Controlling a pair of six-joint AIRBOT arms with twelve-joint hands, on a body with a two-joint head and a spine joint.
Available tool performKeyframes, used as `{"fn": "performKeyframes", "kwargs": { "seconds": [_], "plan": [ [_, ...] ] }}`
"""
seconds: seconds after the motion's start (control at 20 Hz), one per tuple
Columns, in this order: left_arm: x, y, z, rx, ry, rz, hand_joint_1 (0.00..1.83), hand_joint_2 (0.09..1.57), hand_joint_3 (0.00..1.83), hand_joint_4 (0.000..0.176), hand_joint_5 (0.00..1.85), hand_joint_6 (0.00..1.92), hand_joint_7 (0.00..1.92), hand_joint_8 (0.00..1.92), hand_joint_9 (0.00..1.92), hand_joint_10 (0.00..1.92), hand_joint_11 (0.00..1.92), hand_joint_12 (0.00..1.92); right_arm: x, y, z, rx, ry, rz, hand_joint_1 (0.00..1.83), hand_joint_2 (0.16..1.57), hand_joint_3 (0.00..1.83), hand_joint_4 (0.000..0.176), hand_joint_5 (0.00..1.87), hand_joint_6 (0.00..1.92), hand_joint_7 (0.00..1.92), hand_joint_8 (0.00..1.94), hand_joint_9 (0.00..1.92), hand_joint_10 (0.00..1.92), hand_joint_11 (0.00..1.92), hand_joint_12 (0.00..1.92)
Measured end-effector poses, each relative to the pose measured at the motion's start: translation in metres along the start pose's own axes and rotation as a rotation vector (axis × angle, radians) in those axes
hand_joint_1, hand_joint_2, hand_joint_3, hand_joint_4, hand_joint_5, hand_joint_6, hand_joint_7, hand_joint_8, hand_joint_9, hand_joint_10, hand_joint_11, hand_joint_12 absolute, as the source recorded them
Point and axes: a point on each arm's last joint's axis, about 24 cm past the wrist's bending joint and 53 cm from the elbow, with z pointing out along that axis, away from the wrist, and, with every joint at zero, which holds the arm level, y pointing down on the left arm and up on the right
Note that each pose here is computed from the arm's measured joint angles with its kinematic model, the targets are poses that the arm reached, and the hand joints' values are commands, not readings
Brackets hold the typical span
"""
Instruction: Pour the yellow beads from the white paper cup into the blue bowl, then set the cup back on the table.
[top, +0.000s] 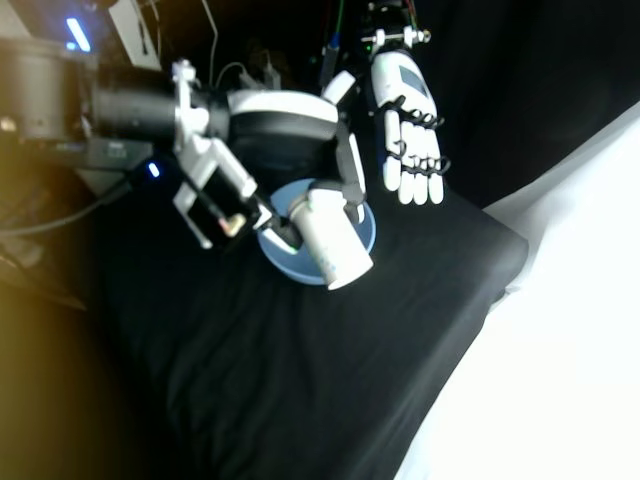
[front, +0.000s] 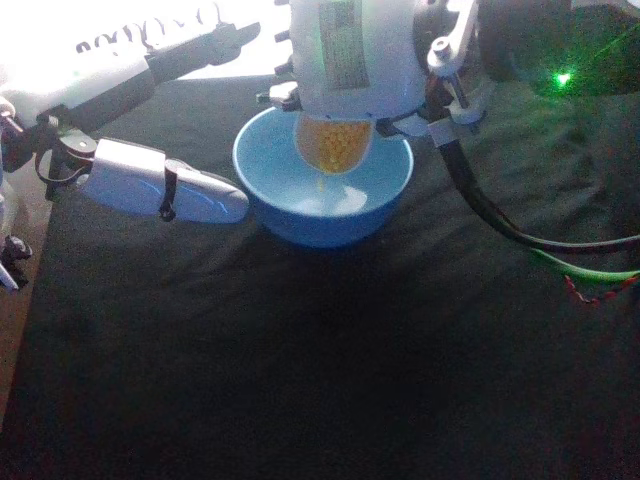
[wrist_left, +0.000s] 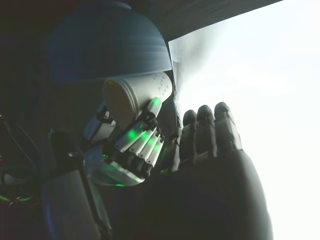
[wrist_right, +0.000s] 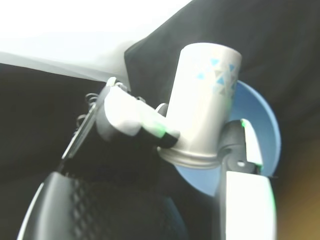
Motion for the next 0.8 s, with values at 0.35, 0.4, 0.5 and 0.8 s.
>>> {"fn": "performKeyframes", "kwargs": {
  "seconds": [0.35,0.4,0.5,0.8],
  "plan": [
    [0.002,0.000,0.001,-0.003,0.011,0.012,0.64,0.77,0.00,0.100,0.01,0.00,0.15,0.00,0.12,0.00,0.00,0.00,0.006,-0.007,-0.004,0.014,0.015,-0.020,1.05,1.28,0.00,0.000,0.71,1.46,1.08,1.94,1.26,1.92,1.35,1.92],
    [0.002,-0.001,0.001,-0.002,0.011,0.012,0.64,0.77,0.00,0.100,0.01,0.00,0.15,0.00,0.12,0.00,0.00,0.00,0.006,-0.006,-0.004,0.014,0.015,-0.021,1.05,1.28,0.00,0.000,0.71,1.46,1.08,1.94,1.26,1.92,1.35,1.92],
    [0.003,0.000,0.001,-0.005,0.017,0.016,0.63,0.79,0.01,0.095,0.00,0.00,0.15,0.00,0.10,0.00,0.00,0.00,0.008,-0.008,-0.006,0.017,0.019,-0.024,1.05,1.28,0.00,0.000,0.71,1.46,1.08,1.94,1.26,1.92,1.35,1.92],
    [0.003,0.002,0.003,-0.012,0.021,0.019,0.63,0.78,0.00,0.112,0.00,0.00,0.16,0.00,0.12,0.00,0.00,0.00,0.012,-0.012,-0.009,0.025,0.030,-0.041,1.05,1.28,0.00,0.000,0.71,1.46,1.08,1.94,1.26,1.92,1.35,1.92]
  ]
}}
